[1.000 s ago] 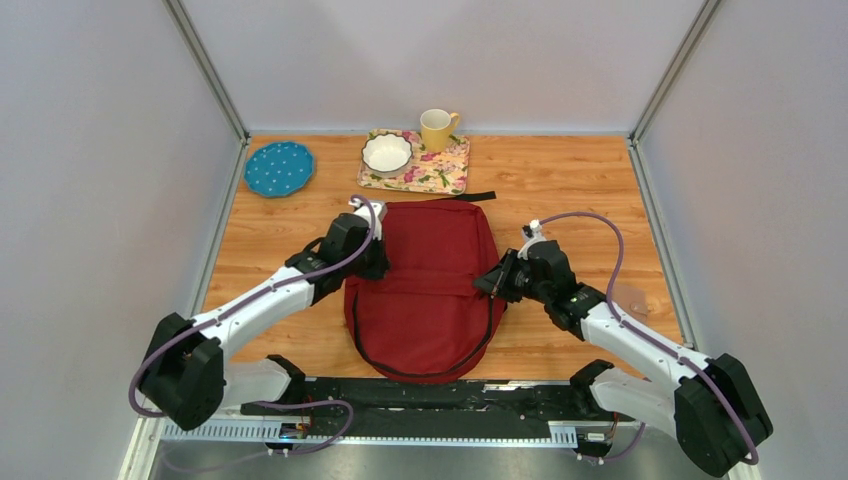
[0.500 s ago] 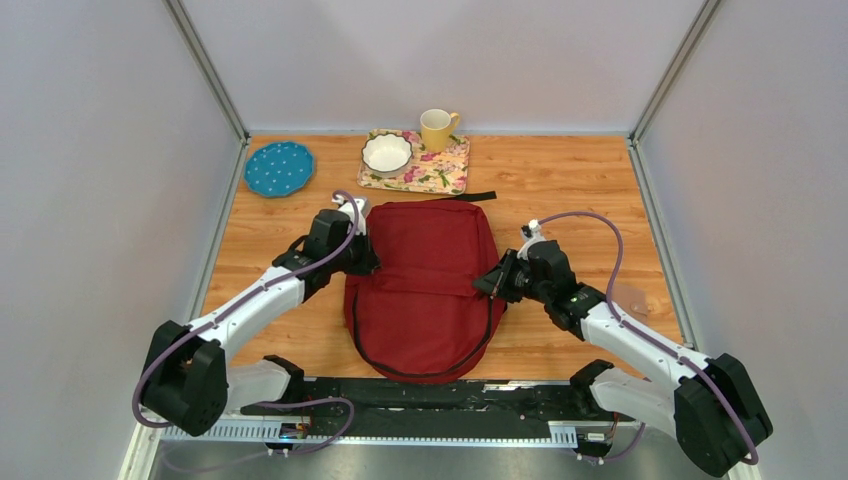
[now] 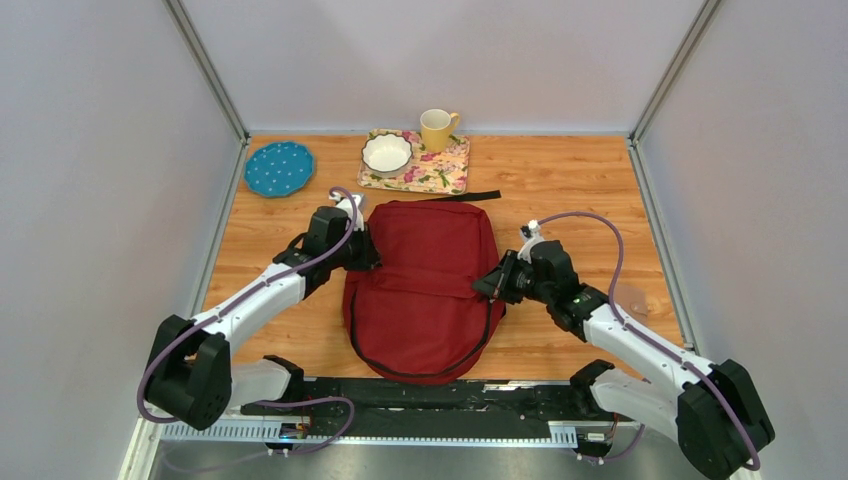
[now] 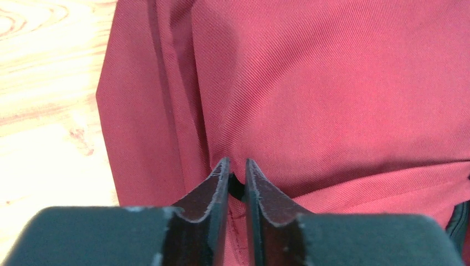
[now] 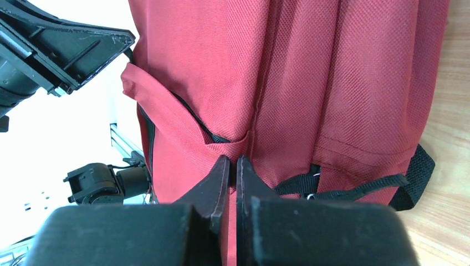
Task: Pack the student bag
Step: Unzip the student bag at the center of the board.
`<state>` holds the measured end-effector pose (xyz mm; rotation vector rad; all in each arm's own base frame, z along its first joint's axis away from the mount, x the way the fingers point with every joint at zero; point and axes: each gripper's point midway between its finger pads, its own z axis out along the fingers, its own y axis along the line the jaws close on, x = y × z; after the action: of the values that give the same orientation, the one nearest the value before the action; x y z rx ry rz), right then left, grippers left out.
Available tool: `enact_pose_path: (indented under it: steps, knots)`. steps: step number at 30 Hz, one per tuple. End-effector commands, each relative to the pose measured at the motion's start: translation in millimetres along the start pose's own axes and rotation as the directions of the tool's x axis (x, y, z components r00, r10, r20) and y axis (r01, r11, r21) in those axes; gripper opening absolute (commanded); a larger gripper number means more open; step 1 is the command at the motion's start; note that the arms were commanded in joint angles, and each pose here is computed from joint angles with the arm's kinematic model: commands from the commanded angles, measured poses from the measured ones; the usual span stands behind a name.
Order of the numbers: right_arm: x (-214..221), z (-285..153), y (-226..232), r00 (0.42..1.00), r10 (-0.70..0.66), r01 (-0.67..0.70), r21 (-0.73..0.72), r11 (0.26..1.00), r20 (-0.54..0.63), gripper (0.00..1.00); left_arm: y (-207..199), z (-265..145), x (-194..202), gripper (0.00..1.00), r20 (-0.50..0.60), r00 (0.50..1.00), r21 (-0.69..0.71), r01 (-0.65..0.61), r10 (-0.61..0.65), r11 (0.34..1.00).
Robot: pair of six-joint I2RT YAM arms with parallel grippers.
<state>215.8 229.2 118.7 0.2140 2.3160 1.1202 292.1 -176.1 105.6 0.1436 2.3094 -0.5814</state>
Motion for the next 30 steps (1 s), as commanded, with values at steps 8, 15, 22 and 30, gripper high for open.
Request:
enact_pose_path:
  steps: [8,15,22,30]
  knots:
    - [-3,-12,20,0.999,-0.051,0.051,-0.059,0.997,-0.011,0.16,-2,-6,-36,0.49,0.102,0.995,-0.008,0.02,-0.019,1.0]
    - [-14,-21,18,0.996,-0.084,0.084,-0.001,0.996,0.029,0.5,12,-24,-45,0.59,0.142,0.99,-0.085,0.009,0.003,0.996]
    - [-49,-57,4,0.971,-0.142,0.103,0.199,0.974,0.19,0.7,10,-61,-50,0.74,0.24,0.971,-0.084,0.019,0.002,0.996]
    - [-99,-193,-73,0.803,-0.321,-0.129,0.672,0.729,0.502,0.95,-21,-95,-30,0.75,0.277,0.955,0.113,0.071,-0.1,0.991]
